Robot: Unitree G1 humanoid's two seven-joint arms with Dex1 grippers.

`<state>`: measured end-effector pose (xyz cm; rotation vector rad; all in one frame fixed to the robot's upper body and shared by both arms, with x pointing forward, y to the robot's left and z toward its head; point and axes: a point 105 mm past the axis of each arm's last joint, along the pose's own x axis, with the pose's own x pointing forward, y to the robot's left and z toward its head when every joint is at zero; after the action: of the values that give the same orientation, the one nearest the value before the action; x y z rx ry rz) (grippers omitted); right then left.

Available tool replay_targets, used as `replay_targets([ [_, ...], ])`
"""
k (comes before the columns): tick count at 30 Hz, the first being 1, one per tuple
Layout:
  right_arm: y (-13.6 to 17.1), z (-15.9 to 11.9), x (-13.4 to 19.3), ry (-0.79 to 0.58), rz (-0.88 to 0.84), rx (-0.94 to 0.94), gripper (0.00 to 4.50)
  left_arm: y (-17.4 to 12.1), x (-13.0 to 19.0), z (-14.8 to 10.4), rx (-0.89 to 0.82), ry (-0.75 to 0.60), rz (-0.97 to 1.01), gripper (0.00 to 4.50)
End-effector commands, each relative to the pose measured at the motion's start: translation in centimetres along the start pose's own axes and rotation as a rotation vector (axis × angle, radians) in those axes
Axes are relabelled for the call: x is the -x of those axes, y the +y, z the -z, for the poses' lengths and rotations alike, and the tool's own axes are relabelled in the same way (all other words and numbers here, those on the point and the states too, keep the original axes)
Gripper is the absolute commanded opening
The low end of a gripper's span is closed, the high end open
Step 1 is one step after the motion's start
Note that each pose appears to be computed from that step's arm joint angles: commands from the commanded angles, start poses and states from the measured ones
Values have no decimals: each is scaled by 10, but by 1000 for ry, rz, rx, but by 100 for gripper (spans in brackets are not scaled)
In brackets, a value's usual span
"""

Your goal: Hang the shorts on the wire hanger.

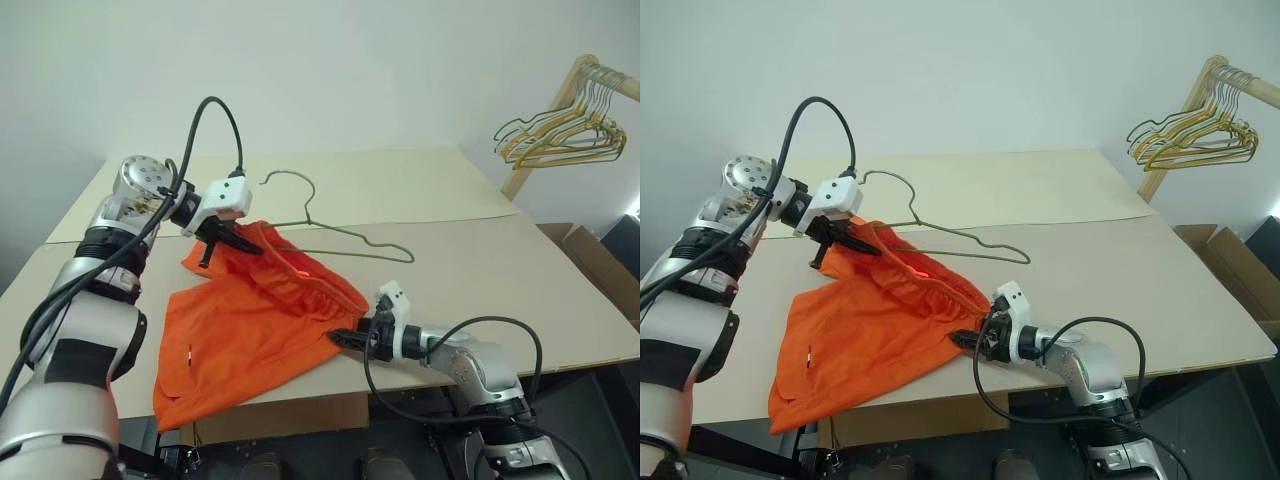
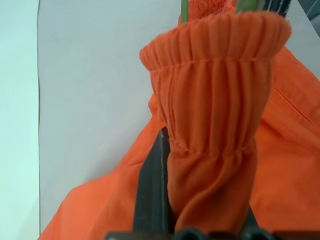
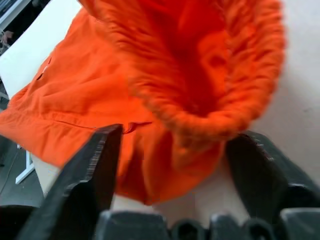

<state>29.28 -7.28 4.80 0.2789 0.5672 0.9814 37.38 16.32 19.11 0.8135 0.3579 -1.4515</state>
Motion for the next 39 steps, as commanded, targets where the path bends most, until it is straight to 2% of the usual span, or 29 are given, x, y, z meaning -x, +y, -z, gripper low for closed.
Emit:
replay_targets([
  [1, -1, -18, 7, -68, 2, 31, 214, 5, 11, -12, -36, -17, -30, 2],
  [6, 0, -24, 14, -105, -3, 32, 37, 3, 10, -9, -31, -20, -29, 2],
  [8, 3, -27, 16, -118, -19, 41, 6, 3, 10, -8, -28, -21, -27, 2],
  [15, -3, -32, 38, -77, -18, 92, 6, -5, 12, 1, -21, 14, -6, 2],
  [24, -32, -38, 77, 29, 40, 162, 6, -13, 24, 12, -7, 29, -10, 2],
  [31, -38, -36, 80, 69, 43, 170, 6, -17, 27, -2, 27, -117, -18, 2],
  [39, -39, -37, 78, 80, 44, 179, 6, -32, 24, 27, -10, 41, 33, 2],
])
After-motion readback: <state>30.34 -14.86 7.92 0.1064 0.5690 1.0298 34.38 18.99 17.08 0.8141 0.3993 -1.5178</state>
